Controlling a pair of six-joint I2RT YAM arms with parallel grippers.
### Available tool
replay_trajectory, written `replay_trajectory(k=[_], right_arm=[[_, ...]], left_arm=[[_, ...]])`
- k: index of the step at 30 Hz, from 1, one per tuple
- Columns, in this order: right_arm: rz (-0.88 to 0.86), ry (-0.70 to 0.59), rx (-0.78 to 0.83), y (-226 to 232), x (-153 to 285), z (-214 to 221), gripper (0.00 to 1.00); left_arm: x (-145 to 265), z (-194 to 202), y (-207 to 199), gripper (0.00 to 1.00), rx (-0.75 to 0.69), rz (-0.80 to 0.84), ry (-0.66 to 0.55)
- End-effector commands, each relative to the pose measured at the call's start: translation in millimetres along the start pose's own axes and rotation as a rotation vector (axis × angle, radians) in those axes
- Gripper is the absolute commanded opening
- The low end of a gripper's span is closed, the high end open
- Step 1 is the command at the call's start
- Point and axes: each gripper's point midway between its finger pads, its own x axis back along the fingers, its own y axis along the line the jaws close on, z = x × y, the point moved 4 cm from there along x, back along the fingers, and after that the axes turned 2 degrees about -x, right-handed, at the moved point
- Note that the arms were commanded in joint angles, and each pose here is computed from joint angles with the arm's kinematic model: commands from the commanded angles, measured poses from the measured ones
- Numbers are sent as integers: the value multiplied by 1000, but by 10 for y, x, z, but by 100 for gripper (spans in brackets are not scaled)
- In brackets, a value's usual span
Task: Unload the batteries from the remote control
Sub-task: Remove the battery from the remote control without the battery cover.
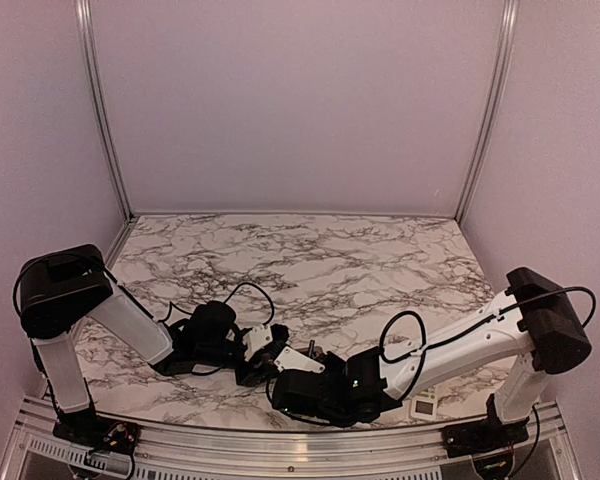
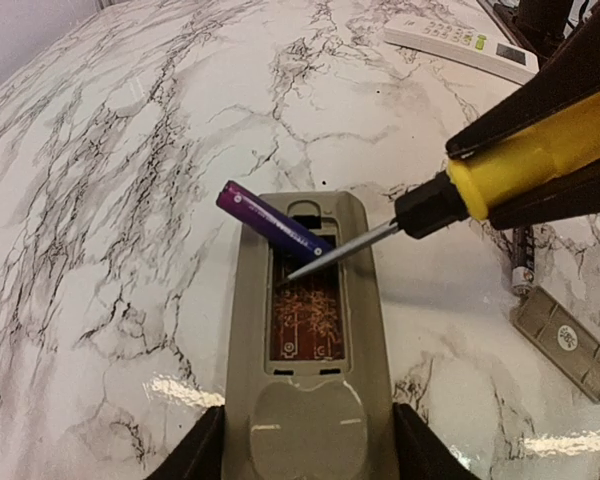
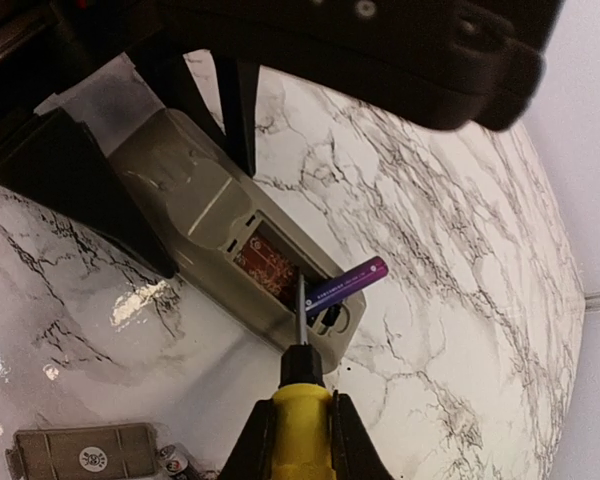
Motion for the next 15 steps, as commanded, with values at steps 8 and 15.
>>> replay_trajectory(k=[8, 15], right_arm=[[7, 84, 18, -7, -105, 238, 0], [16, 88, 5, -64, -57, 238, 0]], left_arm=[[20, -121, 58, 0, -25, -25, -47], [21, -123, 65, 0, -24, -29, -46]])
